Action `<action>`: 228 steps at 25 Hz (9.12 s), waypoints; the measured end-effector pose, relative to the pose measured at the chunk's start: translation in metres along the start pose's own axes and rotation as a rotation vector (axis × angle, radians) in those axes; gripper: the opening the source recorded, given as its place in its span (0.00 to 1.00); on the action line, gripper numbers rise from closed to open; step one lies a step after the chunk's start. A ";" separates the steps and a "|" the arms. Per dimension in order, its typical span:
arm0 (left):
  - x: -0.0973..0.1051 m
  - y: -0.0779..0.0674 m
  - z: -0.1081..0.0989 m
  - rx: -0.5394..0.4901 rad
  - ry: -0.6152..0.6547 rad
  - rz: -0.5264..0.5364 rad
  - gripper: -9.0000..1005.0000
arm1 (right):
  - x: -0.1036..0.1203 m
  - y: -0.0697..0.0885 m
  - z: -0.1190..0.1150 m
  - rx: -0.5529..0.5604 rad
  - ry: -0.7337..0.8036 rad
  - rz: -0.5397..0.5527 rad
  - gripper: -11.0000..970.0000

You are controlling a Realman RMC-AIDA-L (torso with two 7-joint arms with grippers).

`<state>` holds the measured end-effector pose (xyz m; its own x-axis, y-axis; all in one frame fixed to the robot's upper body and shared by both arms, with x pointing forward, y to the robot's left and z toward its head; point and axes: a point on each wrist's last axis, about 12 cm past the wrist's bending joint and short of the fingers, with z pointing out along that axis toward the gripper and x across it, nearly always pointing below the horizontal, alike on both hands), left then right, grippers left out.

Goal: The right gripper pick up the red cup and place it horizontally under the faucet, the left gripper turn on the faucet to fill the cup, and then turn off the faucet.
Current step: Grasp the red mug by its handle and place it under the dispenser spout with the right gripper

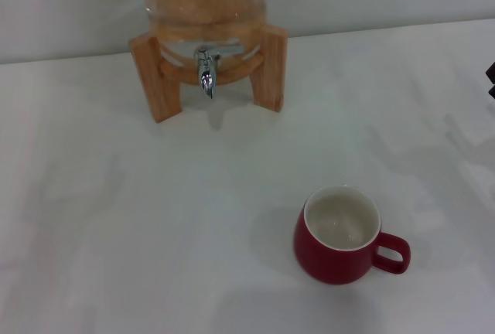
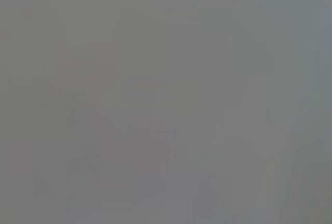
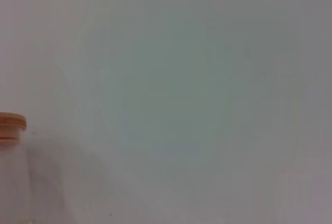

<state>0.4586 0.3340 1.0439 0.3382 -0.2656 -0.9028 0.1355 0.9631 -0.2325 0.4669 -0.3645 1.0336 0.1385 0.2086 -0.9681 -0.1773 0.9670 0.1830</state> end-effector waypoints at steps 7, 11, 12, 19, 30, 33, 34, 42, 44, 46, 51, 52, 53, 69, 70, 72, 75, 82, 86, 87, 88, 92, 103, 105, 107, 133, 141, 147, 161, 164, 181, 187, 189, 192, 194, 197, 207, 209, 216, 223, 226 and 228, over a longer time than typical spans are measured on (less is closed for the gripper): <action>0.000 0.000 0.000 0.003 -0.001 0.001 0.84 | 0.000 0.000 -0.003 -0.003 0.001 -0.001 0.90; 0.000 -0.001 0.000 0.005 0.000 0.000 0.84 | 0.000 0.000 -0.004 -0.003 0.002 -0.001 0.90; 0.000 -0.001 0.000 0.006 0.001 0.000 0.84 | 0.001 0.001 -0.004 -0.005 0.004 -0.001 0.90; 0.002 0.000 -0.002 0.006 0.013 -0.003 0.84 | 0.004 0.004 -0.008 -0.027 0.023 0.000 0.90; 0.005 -0.005 -0.007 0.043 0.046 -0.005 0.84 | 0.006 0.006 -0.021 -0.055 0.042 0.000 0.90; 0.006 -0.006 -0.007 0.047 0.049 -0.006 0.84 | 0.008 0.005 -0.034 -0.056 0.066 -0.002 0.90; 0.006 -0.006 -0.007 0.047 0.049 -0.006 0.84 | 0.008 0.005 -0.034 -0.056 0.066 -0.002 0.90; 0.007 -0.010 -0.003 0.071 0.054 0.004 0.84 | 0.009 0.002 -0.050 -0.048 0.079 0.006 0.90; 0.007 -0.010 -0.003 0.072 0.053 0.014 0.84 | 0.008 0.002 -0.053 -0.052 0.075 0.007 0.90; 0.007 -0.010 -0.002 0.074 0.052 0.023 0.84 | 0.007 0.003 -0.055 -0.062 0.066 0.014 0.90; 0.007 -0.011 0.001 0.080 0.048 0.033 0.84 | 0.005 0.004 -0.062 -0.103 0.073 0.050 0.90; 0.007 -0.011 0.001 0.080 0.048 0.034 0.84 | 0.005 0.005 -0.063 -0.115 0.080 0.055 0.90; 0.007 -0.011 0.001 0.080 0.049 0.035 0.84 | 0.006 0.006 -0.064 -0.127 0.091 0.060 0.90; 0.011 -0.009 -0.004 0.070 0.079 0.043 0.84 | 0.015 0.023 -0.090 -0.284 0.210 0.086 0.90; 0.011 -0.009 -0.005 0.070 0.079 0.042 0.84 | 0.015 0.024 -0.092 -0.291 0.211 0.088 0.90; 0.011 -0.009 -0.004 0.070 0.079 0.042 0.84 | 0.014 0.025 -0.096 -0.308 0.219 0.092 0.90; 0.011 -0.010 -0.002 0.075 0.075 0.041 0.84 | 0.015 0.027 -0.099 -0.332 0.230 0.090 0.90; 0.013 -0.011 0.002 0.083 0.086 0.047 0.84 | 0.019 0.036 -0.106 -0.404 0.269 0.065 0.90; 0.013 -0.010 0.002 0.084 0.087 0.062 0.84 | 0.021 0.040 -0.111 -0.418 0.273 0.055 0.90; 0.013 -0.010 0.002 0.083 0.088 0.064 0.84 | 0.021 0.041 -0.112 -0.421 0.271 0.053 0.90; 0.014 -0.010 0.002 0.081 0.089 0.064 0.84 | 0.022 0.042 -0.113 -0.423 0.270 0.053 0.90; 0.014 -0.010 0.004 0.079 0.093 0.061 0.84 | 0.022 0.047 -0.116 -0.428 0.261 0.055 0.90; 0.015 -0.011 0.006 0.086 0.096 0.062 0.84 | 0.029 0.052 -0.114 -0.461 0.300 0.045 0.90; 0.015 -0.011 0.006 0.086 0.099 0.062 0.85 | 0.030 0.053 -0.112 -0.463 0.304 0.043 0.90; 0.016 -0.012 0.006 0.087 0.100 0.062 0.85 | 0.031 0.053 -0.110 -0.464 0.307 0.041 0.90; 0.017 -0.013 0.004 0.097 0.111 0.060 0.84 | 0.042 0.055 -0.094 -0.476 0.365 0.014 0.90; 0.017 -0.014 0.003 0.103 0.114 0.059 0.84 | 0.045 0.055 -0.092 -0.465 0.385 0.004 0.90; 0.017 -0.014 0.003 0.105 0.112 0.057 0.84 | 0.047 0.055 -0.088 -0.459 0.387 -0.005 0.90; 0.017 -0.014 0.003 0.105 0.111 0.057 0.84 | 0.047 0.054 -0.082 -0.437 0.378 -0.018 0.90; 0.017 -0.014 0.003 0.105 0.112 0.057 0.84 | 0.047 0.052 -0.081 -0.427 0.377 -0.020 0.90; 0.017 -0.015 0.005 0.109 0.112 0.058 0.84 | 0.045 0.050 -0.071 -0.403 0.348 -0.036 0.90; 0.017 -0.015 0.004 0.107 0.113 0.058 0.84 | 0.046 0.053 -0.066 -0.421 0.349 -0.043 0.88; 0.017 -0.014 0.004 0.105 0.113 0.058 0.84 | 0.046 0.053 -0.065 -0.422 0.351 -0.044 0.87; 0.017 -0.014 0.003 0.105 0.114 0.058 0.84 | 0.046 0.053 -0.065 -0.422 0.351 -0.044 0.86; 0.017 -0.014 0.003 0.105 0.114 0.058 0.84 | 0.046 0.053 -0.065 -0.419 0.350 -0.044 0.85; 0.017 -0.014 0.004 0.105 0.114 0.058 0.84 | 0.046 0.052 -0.065 -0.410 0.347 -0.044 0.84; 0.018 -0.016 0.004 0.116 0.116 0.056 0.84 | 0.047 0.051 -0.064 -0.400 0.358 -0.050 0.79; 0.018 -0.016 0.004 0.116 0.115 0.056 0.84 | 0.047 0.051 -0.063 -0.401 0.357 -0.050 0.79; 0.018 -0.016 0.004 0.117 0.113 0.055 0.84 | 0.047 0.052 -0.062 -0.415 0.354 -0.049 0.74; 0.018 -0.016 0.004 0.117 0.113 0.054 0.84 | 0.047 0.053 -0.060 -0.426 0.355 -0.046 0.68; 0.018 -0.016 0.004 0.116 0.113 0.055 0.85 | 0.047 0.054 -0.059 -0.430 0.356 -0.047 0.61; 0.018 -0.016 0.004 0.116 0.114 0.055 0.85 | 0.047 0.054 -0.058 -0.434 0.355 -0.047 0.57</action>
<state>0.4658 0.3138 1.0330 0.2408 -0.1998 -0.9498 0.2282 0.9628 -0.1446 0.4073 -0.3110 0.9882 -0.1672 0.0318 -0.9854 -0.5741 0.8094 0.1235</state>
